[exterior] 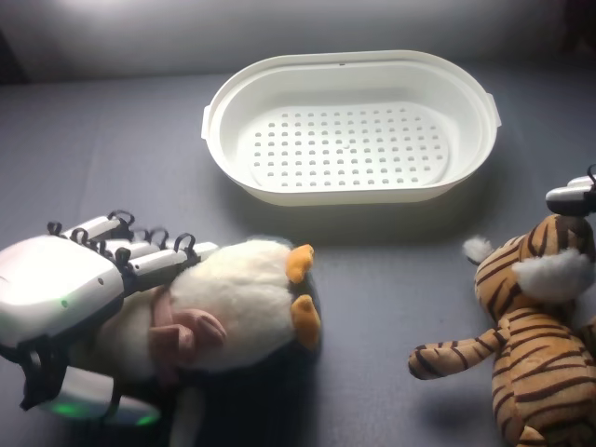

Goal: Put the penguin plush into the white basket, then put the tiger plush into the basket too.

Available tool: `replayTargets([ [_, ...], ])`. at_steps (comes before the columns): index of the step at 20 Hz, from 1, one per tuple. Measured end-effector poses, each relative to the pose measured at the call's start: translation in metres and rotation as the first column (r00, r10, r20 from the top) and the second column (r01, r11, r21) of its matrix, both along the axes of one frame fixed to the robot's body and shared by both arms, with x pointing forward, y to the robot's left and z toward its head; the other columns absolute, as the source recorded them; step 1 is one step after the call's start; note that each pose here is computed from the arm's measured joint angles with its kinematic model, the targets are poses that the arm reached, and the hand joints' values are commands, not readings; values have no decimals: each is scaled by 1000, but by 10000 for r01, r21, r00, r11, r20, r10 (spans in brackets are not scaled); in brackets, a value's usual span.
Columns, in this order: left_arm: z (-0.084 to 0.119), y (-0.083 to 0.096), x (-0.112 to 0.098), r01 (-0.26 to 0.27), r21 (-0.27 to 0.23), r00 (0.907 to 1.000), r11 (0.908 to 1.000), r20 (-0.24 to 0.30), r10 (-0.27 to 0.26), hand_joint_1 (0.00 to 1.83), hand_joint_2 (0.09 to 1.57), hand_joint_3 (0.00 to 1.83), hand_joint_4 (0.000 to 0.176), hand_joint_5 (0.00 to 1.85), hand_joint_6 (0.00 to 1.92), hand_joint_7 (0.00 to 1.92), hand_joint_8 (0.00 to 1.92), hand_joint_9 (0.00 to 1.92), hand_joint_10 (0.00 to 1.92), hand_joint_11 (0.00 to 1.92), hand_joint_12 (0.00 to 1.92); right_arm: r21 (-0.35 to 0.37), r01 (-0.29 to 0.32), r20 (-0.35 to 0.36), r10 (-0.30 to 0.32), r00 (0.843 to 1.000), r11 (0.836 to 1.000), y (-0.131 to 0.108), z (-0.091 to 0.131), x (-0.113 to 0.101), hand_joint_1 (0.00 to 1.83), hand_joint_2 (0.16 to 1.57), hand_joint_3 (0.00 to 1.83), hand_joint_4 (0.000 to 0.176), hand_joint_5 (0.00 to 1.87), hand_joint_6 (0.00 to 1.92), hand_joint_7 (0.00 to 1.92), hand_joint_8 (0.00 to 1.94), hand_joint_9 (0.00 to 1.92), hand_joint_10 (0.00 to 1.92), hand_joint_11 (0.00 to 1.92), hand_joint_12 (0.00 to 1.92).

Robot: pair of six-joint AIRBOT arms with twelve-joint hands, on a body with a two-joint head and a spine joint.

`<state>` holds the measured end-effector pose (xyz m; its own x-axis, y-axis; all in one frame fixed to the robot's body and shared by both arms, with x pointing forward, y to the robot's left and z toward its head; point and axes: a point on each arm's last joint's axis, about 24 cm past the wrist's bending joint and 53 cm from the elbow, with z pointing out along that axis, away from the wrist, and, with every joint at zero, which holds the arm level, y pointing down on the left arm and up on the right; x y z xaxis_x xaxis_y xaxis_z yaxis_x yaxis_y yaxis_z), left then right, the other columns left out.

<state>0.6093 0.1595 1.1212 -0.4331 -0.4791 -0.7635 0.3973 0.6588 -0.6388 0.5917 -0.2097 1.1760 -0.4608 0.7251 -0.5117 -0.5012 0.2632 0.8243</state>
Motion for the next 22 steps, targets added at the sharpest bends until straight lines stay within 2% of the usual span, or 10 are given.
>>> replayTargets([
  [3,17,8,6,-315,-431,9984,9986,452,334,1259,1136,5,0,1085,494,870,1423,1200,1355,1201,1659,-24,7,-24,-7,10000,10000,0,-1,0,869,1273,1,10,620,2,672,0,628,2,569,30],
  [8,64,5,7,114,-646,9798,9978,2000,18,1258,1143,0,0,1062,545,862,1441,965,1432,951,1716,-31,10,-27,-11,10000,10000,0,-1,0,846,1266,0,5,630,2,672,0,624,0,579,26],
  [11,115,4,16,332,-1319,9390,9907,3436,143,1197,1045,1,0,1150,665,884,1384,872,1632,828,1888,-25,4,-24,-4,10000,10000,0,-1,0,873,1266,0,0,633,1,676,1,624,1,574,20],
  [12,124,5,22,311,-1478,9292,9885,3686,259,1269,1066,0,0,1172,467,1020,1165,991,1210,909,1573,-23,8,-24,-8,10000,10000,0,-1,0,868,1266,0,0,641,5,679,2,626,2,577,20],
  [14,141,5,44,72,-1808,9188,9835,3894,649,1296,1018,2,0,1288,236,1192,852,1151,813,917,1387,-34,7,-35,-7,10000,10000,0,-1,0,886,1267,0,0,647,4,673,1,629,2,583,19],
  [16,153,1,67,-89,-1938,9155,9810,3929,859,1291,1002,1,0,1299,272,1255,690,1098,751,770,1449,-16,3,-37,-3,10000,10000,0,-2,1,923,1258,0,0,653,4,677,2,627,1,581,14],
  [18,157,-14,95,-208,-1780,9273,9838,3644,855,1388,1053,0,0,1056,740,1132,671,1054,1019,911,1161,-18,15,-88,-15,10000,10000,1,-4,1,894,1260,0,0,648,0,658,0,613,0,575,10],
  [20,162,-22,109,-247,-1796,9301,9834,3564,885,1397,1050,0,0,984,717,1137,705,1148,981,994,1113,-42,-40,-77,39,10000,10000,2,-5,0,903,1255,0,0,643,0,653,0,615,0,586,11],
  [21,160,-26,115,-280,-1728,9354,9846,3428,868,1367,1067,11,0,870,275,1042,895,994,659,880,1175,-72,-57,-45,57,10000,10000,1,-5,1,883,1255,0,0,639,0,651,0,605,0,574,6],
  [22,156,-27,122,-391,-1680,9438,9850,3175,916,1204,1006,0,0,771,72,849,402,895,471,730,1200,-63,24,-71,-25,10000,10000,-1,-6,3,877,1253,0,0,644,2,658,3,608,2,575,6],
])
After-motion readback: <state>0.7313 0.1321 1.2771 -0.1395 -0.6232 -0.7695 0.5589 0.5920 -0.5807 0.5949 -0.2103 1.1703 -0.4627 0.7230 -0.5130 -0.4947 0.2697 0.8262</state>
